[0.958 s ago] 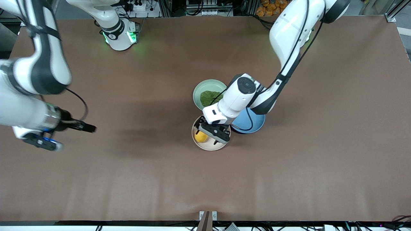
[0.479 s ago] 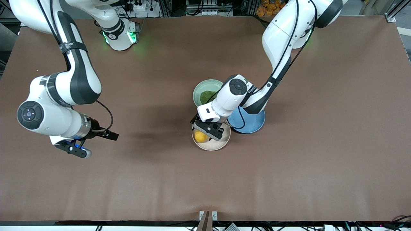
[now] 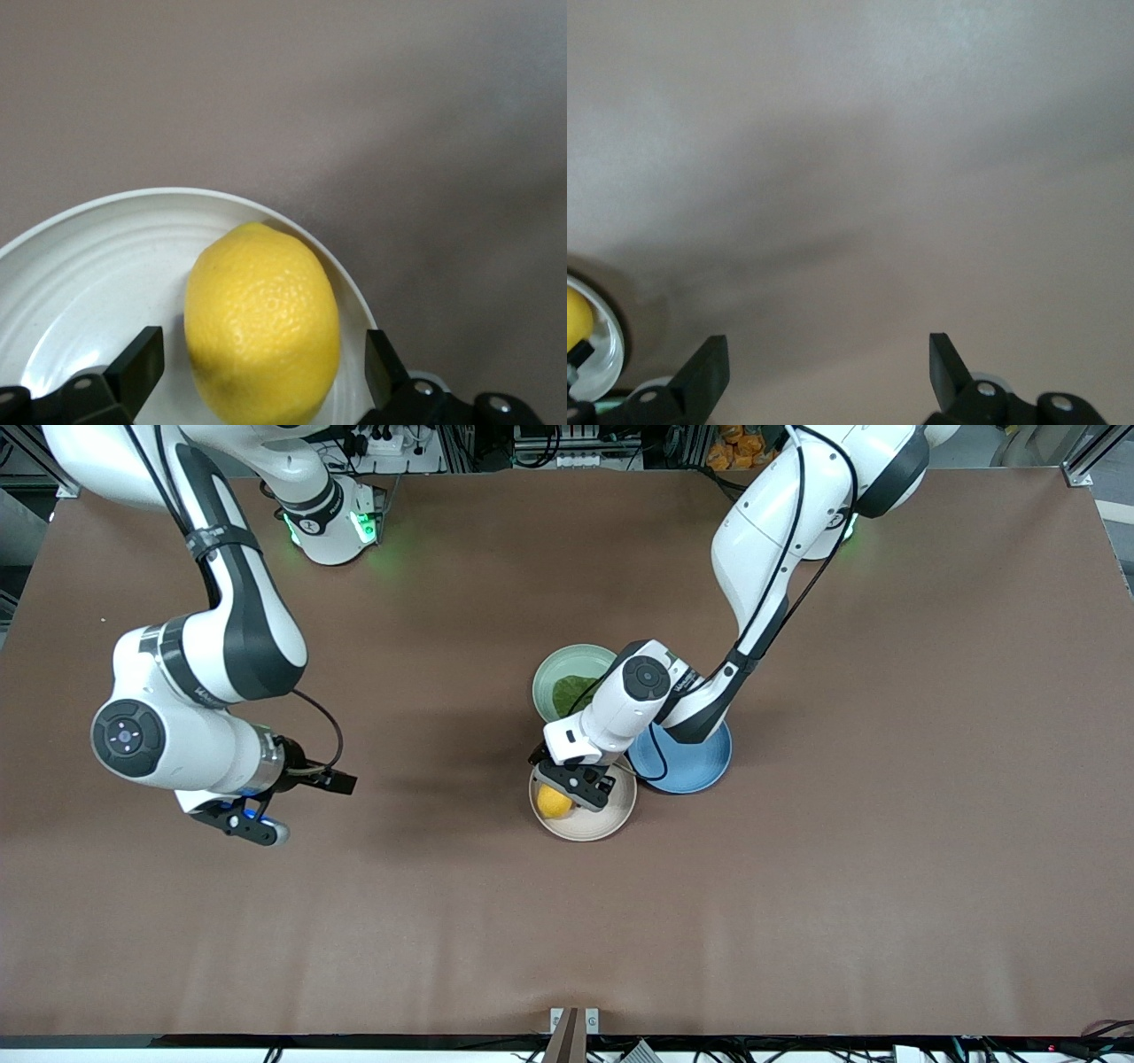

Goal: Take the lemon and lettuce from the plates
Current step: 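Close the left gripper on the lemon while the right gripper approaches, then lift the lemon with the left gripper while the right gripper reaches lettuce, then grasp the lettuce with the right gripper while the left gripper lowers lemon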

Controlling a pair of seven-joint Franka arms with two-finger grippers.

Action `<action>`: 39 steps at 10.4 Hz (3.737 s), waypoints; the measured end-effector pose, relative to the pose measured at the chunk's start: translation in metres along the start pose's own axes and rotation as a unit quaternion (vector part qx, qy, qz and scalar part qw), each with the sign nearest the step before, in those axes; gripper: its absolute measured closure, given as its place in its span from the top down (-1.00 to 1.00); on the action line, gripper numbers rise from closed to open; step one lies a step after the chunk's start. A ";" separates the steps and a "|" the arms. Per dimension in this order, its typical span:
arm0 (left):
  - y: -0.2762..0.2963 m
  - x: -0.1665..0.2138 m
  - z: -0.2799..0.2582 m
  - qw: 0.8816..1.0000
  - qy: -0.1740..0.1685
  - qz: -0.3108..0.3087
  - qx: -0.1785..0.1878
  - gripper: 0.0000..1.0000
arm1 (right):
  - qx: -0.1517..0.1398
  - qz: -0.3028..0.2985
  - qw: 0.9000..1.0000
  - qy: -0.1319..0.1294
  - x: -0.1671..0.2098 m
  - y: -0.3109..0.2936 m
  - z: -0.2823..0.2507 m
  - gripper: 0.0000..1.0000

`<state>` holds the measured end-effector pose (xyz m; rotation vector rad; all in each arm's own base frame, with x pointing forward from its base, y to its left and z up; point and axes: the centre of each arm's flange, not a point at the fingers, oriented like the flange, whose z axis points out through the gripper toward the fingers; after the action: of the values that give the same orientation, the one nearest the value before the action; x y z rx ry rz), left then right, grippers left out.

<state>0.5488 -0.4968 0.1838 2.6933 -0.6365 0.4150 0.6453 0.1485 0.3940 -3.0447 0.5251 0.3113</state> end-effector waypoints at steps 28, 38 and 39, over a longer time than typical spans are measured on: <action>-0.298 0.012 -0.234 0.935 -0.247 -0.188 0.174 0.33 | 0.018 0.122 0.991 0.041 -0.265 -0.212 0.194 1.00; -0.404 -0.054 -0.166 0.922 -0.258 -0.223 0.182 0.33 | 0.021 0.135 0.990 0.031 -0.302 -0.271 0.269 1.00; -0.408 -0.057 -0.162 0.922 -0.258 -0.221 0.185 0.33 | 0.021 0.135 0.990 0.032 -0.303 -0.273 0.272 1.00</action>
<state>0.6611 -0.0691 0.2043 3.2100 -0.0471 -0.3439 0.4058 0.5240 0.1894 -2.9498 0.9369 0.2085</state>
